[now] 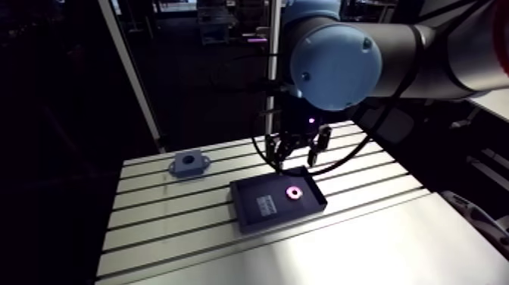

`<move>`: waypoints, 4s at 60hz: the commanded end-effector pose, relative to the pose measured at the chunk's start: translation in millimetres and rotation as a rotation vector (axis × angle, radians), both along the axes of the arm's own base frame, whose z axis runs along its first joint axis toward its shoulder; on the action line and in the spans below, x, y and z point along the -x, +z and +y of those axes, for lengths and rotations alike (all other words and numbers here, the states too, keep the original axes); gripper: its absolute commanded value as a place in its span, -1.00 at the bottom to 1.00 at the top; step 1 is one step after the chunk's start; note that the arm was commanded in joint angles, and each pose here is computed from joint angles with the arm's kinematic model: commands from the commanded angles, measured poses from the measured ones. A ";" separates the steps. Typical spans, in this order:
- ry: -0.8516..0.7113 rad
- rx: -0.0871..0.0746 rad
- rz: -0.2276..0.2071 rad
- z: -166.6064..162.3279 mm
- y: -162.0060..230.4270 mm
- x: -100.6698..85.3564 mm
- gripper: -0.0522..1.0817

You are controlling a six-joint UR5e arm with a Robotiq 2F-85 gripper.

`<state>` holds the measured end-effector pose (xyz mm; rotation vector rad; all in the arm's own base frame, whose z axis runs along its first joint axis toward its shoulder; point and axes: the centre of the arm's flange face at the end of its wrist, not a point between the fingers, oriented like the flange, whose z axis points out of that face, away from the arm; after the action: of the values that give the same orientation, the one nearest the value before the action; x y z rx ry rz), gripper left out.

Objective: Pick up the bearing and press it into the housing until flush.

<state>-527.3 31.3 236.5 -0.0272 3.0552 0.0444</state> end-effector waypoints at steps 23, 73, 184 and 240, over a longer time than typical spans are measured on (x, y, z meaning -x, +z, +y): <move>0.000 -0.003 0.006 0.9 -25.4 -2.7 -0.23; -0.004 0.000 -0.010 2.0 -51.2 -5.0 -0.23; -0.018 0.005 -0.030 3.8 -70.2 -9.5 -0.13; -0.010 0.002 -0.027 3.2 -67.2 -9.7 0.05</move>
<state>-517.9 35.0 169.0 -0.0107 3.0291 0.0387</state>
